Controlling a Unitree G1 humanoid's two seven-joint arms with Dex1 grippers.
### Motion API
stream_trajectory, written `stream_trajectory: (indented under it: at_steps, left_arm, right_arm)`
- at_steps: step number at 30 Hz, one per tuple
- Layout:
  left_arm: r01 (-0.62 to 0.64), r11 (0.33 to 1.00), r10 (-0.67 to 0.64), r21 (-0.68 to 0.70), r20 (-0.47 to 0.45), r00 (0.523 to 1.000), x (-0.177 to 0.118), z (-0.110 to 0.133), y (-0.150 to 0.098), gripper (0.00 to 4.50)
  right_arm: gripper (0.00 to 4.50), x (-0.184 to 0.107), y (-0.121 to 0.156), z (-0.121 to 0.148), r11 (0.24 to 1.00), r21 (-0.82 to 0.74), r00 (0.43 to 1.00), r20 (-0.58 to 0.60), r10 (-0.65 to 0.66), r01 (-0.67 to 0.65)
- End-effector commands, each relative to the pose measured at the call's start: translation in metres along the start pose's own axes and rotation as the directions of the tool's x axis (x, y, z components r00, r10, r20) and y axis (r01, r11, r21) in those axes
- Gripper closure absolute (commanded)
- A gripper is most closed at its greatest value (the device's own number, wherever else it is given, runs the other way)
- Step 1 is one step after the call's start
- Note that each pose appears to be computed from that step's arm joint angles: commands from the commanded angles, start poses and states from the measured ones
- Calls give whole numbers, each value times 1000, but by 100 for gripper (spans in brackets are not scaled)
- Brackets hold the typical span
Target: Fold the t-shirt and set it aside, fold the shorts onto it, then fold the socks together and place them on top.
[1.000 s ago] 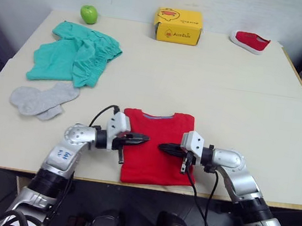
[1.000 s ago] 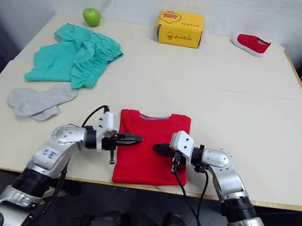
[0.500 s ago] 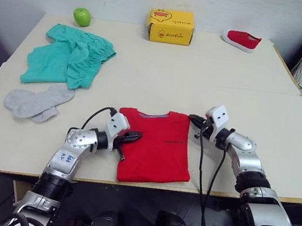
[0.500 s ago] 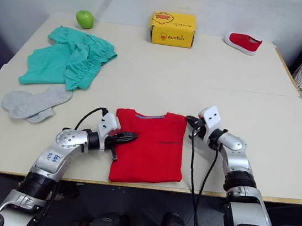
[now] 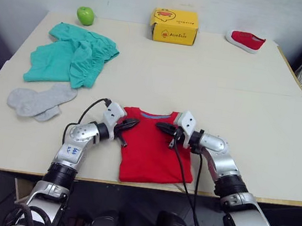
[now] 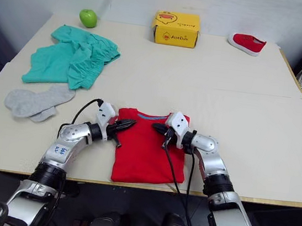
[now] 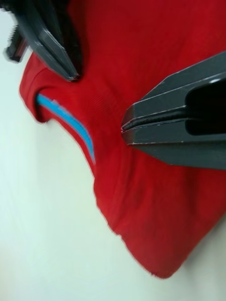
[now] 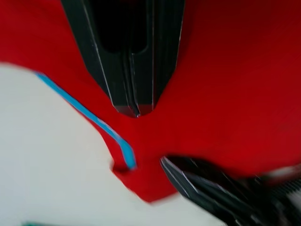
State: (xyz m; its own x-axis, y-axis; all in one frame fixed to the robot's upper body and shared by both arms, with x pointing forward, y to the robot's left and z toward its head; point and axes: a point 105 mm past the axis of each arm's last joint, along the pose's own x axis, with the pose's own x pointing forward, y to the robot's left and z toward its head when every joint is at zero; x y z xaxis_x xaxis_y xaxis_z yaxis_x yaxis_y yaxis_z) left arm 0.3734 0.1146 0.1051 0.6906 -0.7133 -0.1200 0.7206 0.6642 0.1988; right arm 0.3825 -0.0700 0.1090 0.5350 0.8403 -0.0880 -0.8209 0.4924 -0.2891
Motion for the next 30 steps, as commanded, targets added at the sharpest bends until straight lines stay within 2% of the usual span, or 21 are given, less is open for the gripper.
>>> stream_trajectory:
  at_steps: [1,3,5,6,7,9,10,12,14,17,19,21,24,27,30]
  left_arm:
    - [-85,996,84,-13,-55,995,-4,-15,9,447]
    - [-92,996,91,-12,-67,994,-8,-19,8,447]
    - [-89,996,89,2,-26,996,-14,-15,7,447]
    - [-87,996,87,22,19,996,-17,-7,7,447]
    - [-66,997,62,33,101,993,-21,8,5,447]
    - [43,996,-61,81,234,970,-34,36,-12,447]
    - [109,989,-132,101,259,957,-42,43,-22,447]
    - [258,957,-282,131,223,933,-56,43,-50,447]
    - [354,926,-373,132,176,911,-67,38,-70,447]
    - [418,901,-430,118,99,897,-74,21,-91,447]
    - [391,915,-397,101,49,916,-77,6,-90,447]
    - [359,929,-360,95,-10,933,-81,-10,-85,447]
    - [340,938,-338,63,-48,940,-87,-22,-81,447]
    - [291,955,-283,59,-108,953,-101,-37,-69,447]
    - [258,965,-253,51,-80,964,-104,-34,-62,447]
  right_arm:
    - [450,-15,-41,-11,967,74,970,-19,-243,244]
    - [450,-26,-56,-16,934,128,942,-24,-334,335]
    - [450,-34,-63,-15,918,141,927,2,-376,372]
    - [450,-36,-63,-11,919,138,927,25,-375,368]
    - [450,-38,-59,-3,932,138,935,73,-348,336]
    - [450,-44,-45,15,964,113,951,170,-259,242]
    - [450,-47,-33,22,978,90,958,202,-202,187]
    - [450,-54,-4,28,995,54,969,226,-97,87]
    - [450,-57,20,29,999,45,975,217,-39,30]
    - [450,-58,55,19,999,32,985,169,34,-40]
    - [450,-59,64,7,999,28,992,122,28,-32]
    - [450,-60,67,-3,1000,-2,997,76,14,-14]
    - [450,-69,54,-15,997,12,997,30,-75,74]
    - [450,-115,11,-25,965,82,968,-41,-248,251]
    - [450,-136,3,-19,951,186,969,-32,-246,248]
